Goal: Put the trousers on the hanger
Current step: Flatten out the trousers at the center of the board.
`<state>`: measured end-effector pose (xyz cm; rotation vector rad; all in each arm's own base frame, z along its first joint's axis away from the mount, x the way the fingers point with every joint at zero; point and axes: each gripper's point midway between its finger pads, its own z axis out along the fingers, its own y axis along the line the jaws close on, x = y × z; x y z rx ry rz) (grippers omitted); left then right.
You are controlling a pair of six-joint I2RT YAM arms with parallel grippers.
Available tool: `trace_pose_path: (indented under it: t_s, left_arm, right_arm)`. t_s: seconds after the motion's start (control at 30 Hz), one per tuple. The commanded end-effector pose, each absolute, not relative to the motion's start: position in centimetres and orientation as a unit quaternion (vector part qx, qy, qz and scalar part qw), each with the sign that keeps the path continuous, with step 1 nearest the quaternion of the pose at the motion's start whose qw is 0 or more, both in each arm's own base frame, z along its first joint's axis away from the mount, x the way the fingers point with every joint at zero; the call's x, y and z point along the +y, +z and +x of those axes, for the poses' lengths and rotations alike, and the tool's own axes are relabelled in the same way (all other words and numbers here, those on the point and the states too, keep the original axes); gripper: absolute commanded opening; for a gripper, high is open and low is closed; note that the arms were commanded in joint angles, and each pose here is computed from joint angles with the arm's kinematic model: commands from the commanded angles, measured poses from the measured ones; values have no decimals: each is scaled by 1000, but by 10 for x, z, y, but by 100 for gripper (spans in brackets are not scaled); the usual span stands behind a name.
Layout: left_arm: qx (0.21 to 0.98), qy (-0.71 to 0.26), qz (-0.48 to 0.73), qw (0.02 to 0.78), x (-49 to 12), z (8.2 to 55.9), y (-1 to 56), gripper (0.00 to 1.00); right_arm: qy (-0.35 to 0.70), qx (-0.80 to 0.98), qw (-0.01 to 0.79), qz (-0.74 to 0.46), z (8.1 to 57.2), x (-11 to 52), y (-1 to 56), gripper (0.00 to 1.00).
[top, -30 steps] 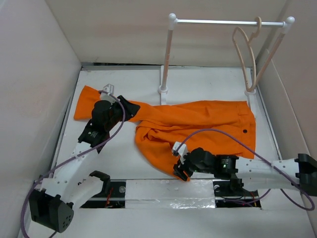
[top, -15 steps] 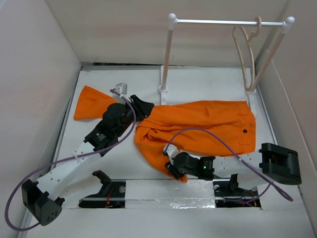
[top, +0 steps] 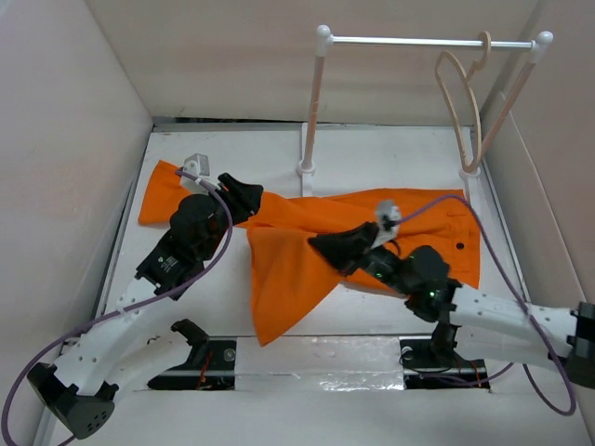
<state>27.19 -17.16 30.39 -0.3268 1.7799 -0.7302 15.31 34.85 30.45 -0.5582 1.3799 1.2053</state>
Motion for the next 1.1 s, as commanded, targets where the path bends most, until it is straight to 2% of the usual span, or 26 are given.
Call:
trace_pose_path:
  t_s: [0.0,0.1,0.2,0.3,0.33,0.43,0.53,0.6,0.67,0.7,0.73,0.83,0.87,0.9,0.93,0.97,1.03,1.07]
  left_arm:
    - [735,-301,-140,591,-154,270,333,40]
    - [744,-292,-137,586,-154,270,319,42]
    - [775,-279,-122,553,-160,267,284,42]
    - [790,-267,-119,539,-155,260,257,42]
    - [793,-260,-120,537,-152,259,253,42]
    - [790,-260,-118,543,-149,255,259,41]
    - [799,-245,-110,538,-151,261,262,41]
    - [815,-238,-96,519,-161,262,257,40]
    - [828,-228,-92,504,-168,257,236,40]
    - [829,-232,-105,497,-167,255,228,40]
    - [829,-235,-112,495,-167,254,220,40]
    - [848,-205,-151,465,-147,239,160,40]
    - [850,-200,-161,461,-142,235,151,41]
    - [846,-203,-174,461,-136,230,145,41]
    - [849,-194,-185,455,-130,225,134,41]
    - [849,-179,-217,448,-119,220,118,41]
    - [834,-181,-251,458,-107,215,120,40]
    - [825,-194,-251,467,-107,216,128,40]
  right_arm:
    - [566,530,622,-110,161,301,345,0]
    - [519,636,568,-64,178,294,258,0]
    - [494,682,536,-66,177,289,203,0]
    - [455,732,500,-83,159,288,162,0]
    - [460,739,481,-103,139,295,151,0]
    - [445,767,442,-135,112,302,121,0]
    - [432,786,386,-217,76,318,101,1]
    - [416,790,352,-282,56,322,90,9]
    - [401,780,361,-316,53,330,109,33]
    - [350,795,373,-326,59,317,103,43]
    - [333,794,394,-320,69,314,116,59]
    - [321,751,485,-313,94,309,190,78]
    - [304,749,497,-315,99,302,192,78]
    - [303,735,527,-299,108,298,222,78]
    - [297,726,546,-295,117,296,236,62]
    - [283,710,565,-312,125,296,247,38]
    - [310,689,551,-355,125,324,255,0]
    - [305,682,543,-384,130,335,251,0]
